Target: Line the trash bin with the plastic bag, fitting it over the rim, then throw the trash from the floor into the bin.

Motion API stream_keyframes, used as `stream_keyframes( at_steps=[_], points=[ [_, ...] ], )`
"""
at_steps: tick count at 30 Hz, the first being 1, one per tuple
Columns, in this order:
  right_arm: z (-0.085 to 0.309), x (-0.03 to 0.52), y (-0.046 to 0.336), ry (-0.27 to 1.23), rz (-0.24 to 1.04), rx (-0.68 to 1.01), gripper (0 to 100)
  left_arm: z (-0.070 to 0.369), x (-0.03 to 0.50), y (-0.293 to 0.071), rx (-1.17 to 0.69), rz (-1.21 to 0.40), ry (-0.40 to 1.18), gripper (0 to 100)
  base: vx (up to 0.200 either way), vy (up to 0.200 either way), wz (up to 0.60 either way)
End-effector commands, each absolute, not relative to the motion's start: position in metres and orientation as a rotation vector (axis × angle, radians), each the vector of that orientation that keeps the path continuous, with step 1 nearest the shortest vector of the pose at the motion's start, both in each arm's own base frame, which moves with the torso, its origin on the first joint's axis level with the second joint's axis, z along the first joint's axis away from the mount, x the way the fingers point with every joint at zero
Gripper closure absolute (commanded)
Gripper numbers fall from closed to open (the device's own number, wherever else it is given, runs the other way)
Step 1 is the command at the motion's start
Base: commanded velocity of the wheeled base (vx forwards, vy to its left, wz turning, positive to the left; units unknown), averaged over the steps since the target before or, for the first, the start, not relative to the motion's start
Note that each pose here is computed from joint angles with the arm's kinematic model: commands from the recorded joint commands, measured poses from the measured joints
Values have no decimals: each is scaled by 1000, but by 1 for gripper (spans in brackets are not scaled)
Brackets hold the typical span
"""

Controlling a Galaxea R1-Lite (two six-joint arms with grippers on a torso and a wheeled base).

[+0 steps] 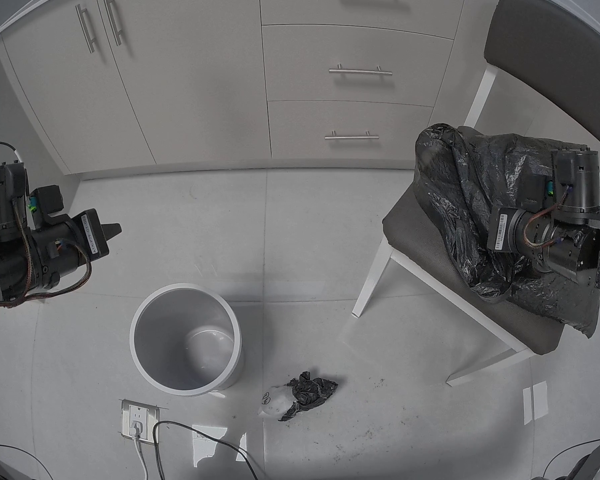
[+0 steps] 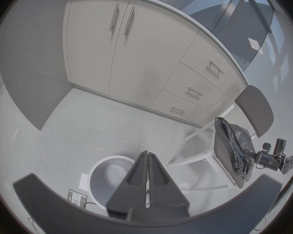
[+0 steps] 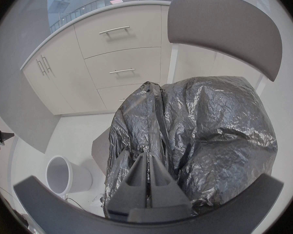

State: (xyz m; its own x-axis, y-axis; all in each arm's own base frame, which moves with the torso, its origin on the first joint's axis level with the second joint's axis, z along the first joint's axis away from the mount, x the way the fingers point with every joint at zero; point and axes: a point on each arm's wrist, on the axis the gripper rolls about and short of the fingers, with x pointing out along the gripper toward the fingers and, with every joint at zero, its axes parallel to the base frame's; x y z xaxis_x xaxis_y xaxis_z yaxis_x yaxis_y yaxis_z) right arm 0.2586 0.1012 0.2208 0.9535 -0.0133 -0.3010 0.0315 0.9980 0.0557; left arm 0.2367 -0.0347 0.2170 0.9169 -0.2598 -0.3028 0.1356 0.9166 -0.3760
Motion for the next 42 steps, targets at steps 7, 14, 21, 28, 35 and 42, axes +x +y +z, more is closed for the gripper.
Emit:
stream_keyframes(
  at_steps=[7, 14, 21, 28, 35, 42],
  points=[
    [220, 249, 96, 305, -28, 81, 100, 216, 239, -35, -360, -208, 356, 100, 0, 0, 0],
    [239, 236, 94, 241, -11, 110, 0, 221, 237, -36, -365, -216, 316, 100, 0, 0, 0],
    [232, 236, 92, 263, -21, 104, 0, 221, 237, -36, -368, -221, 316, 0, 0, 0, 0],
    [214, 242, 93, 321, -29, 84, 0, 220, 237, -36, -367, -221, 317, 0, 0, 0, 0],
    [198, 250, 96, 313, -29, 78, 0, 217, 236, -36, -366, -219, 326, 0, 0, 0, 0],
    [187, 263, 93, 345, -60, 70, 0, 216, 237, -36, -365, -220, 331, 0, 0, 0, 0]
  ],
)
